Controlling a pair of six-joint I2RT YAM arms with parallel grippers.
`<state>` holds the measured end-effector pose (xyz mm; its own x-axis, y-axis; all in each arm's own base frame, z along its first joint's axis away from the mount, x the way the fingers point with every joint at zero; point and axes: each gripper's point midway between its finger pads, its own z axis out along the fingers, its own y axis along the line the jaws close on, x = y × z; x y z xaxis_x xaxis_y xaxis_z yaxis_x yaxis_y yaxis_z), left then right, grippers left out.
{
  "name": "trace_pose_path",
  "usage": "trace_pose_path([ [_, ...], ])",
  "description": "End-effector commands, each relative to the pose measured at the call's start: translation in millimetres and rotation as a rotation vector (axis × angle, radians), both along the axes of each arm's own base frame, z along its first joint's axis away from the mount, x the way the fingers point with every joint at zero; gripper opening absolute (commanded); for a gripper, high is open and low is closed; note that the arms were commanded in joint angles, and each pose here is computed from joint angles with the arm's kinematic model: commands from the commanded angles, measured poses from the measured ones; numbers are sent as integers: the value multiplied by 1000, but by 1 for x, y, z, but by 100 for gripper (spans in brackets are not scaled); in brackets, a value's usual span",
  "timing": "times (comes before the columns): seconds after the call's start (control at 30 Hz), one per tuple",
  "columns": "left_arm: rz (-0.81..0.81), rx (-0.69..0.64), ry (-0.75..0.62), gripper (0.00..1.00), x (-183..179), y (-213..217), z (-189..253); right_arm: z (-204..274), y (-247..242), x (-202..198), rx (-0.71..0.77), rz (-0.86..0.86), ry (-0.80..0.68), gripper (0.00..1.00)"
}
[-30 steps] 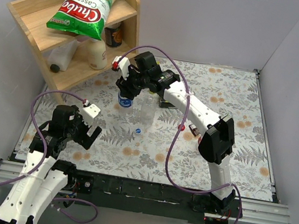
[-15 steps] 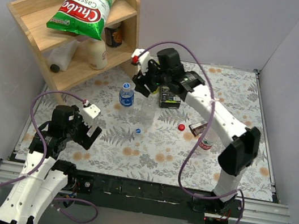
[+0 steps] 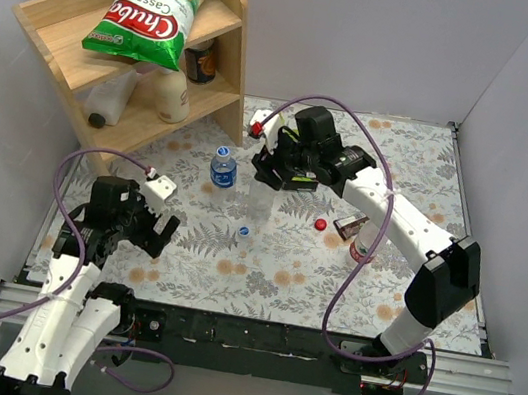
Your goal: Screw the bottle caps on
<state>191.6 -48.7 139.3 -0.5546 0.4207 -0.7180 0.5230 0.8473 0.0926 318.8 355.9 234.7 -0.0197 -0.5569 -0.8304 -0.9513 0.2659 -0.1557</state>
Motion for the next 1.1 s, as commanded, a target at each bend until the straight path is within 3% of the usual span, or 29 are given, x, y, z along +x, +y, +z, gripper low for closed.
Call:
trace_pose_path([
  [0.0, -8, -47, -18, 98, -1, -5, 17, 9, 8, 1, 53, 39, -26, 64],
  [0.27, -118, -125, -45, 98, 4, -25, 34, -27, -1, -15, 5, 60, 40, 50],
  [0.3, -158, -152, -51, 98, 4, -33, 39, -26, -1, -19, 9, 80, 41, 37],
  [0.4, -258, -199, -75, 98, 7, -48, 53, -14, -1, -26, 21, 122, 31, 17],
  [0.5, -348, -266, -131, 98, 15, -65, 73, 30, 2, -44, 93, 217, -4, 7],
  [0.73, -533, -456, -188, 98, 22, -116, 126, 113, 3, -99, 292, 396, 19, 3],
  [1.07, -617, -478, -203, 98, 21, -148, 124, 169, 21, -121, 449, 474, 139, 2],
])
